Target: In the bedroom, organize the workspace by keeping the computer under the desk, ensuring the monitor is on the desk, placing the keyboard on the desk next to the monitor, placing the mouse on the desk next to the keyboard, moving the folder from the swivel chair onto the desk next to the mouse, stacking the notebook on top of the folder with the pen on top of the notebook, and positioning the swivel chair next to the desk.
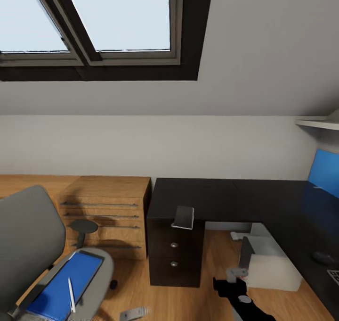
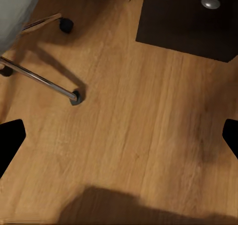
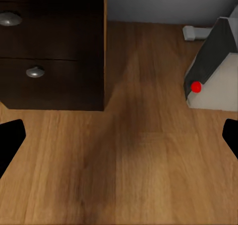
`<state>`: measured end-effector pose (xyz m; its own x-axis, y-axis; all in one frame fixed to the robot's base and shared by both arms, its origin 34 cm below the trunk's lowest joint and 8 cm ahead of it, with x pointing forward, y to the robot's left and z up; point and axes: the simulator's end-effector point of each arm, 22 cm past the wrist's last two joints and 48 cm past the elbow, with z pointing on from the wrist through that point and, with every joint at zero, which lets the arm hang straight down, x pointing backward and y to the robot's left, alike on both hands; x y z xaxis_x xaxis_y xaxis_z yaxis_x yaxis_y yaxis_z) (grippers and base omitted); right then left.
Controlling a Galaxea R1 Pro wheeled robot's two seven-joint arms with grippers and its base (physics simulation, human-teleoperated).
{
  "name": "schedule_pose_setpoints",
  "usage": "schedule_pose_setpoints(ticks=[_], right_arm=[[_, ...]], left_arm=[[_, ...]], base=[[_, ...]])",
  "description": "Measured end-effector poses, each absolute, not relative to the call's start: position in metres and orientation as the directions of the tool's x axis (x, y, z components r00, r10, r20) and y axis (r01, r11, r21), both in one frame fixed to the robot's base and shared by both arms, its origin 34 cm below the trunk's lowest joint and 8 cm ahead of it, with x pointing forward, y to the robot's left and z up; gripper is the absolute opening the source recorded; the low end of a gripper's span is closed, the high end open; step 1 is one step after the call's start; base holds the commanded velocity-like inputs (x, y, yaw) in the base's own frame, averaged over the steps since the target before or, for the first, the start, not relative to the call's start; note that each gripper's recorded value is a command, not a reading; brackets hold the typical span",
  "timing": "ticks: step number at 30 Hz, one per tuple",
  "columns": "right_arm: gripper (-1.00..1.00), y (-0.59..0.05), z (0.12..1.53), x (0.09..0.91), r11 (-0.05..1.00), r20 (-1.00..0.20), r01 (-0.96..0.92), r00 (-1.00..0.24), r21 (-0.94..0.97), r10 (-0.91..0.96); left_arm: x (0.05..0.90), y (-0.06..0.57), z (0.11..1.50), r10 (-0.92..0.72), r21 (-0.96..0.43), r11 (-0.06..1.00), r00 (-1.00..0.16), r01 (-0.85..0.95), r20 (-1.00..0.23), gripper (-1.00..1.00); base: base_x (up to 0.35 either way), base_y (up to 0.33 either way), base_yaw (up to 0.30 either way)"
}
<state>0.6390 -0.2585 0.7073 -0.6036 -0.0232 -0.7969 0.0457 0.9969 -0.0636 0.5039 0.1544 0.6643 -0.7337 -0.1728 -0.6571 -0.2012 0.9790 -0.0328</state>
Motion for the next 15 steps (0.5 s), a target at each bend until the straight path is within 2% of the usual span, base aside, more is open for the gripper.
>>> schedule_pose_setpoints(ticks=[4, 15], right_arm=[[1.0, -0.261, 0.699, 0.624, 0.994, -0.837, 0.105, -0.545, -0.011, 0.048], [1.0, -0.246, 0.687, 0.602, 0.993, -0.855, 0.114, -0.513, 0.023, 0.078]], left_arm=[[0.499, 0.187, 0.655, -0.144, 0.019, 0.979, -0.748, -0.205, -0.648, 1.0], [0.468, 0.215, 0.623, -0.106, 0.106, 0.973, -0.802, -0.206, -0.588, 1.0]], base=[[0.0, 0.0, 0.148], [0.0, 0.0, 0.008]])
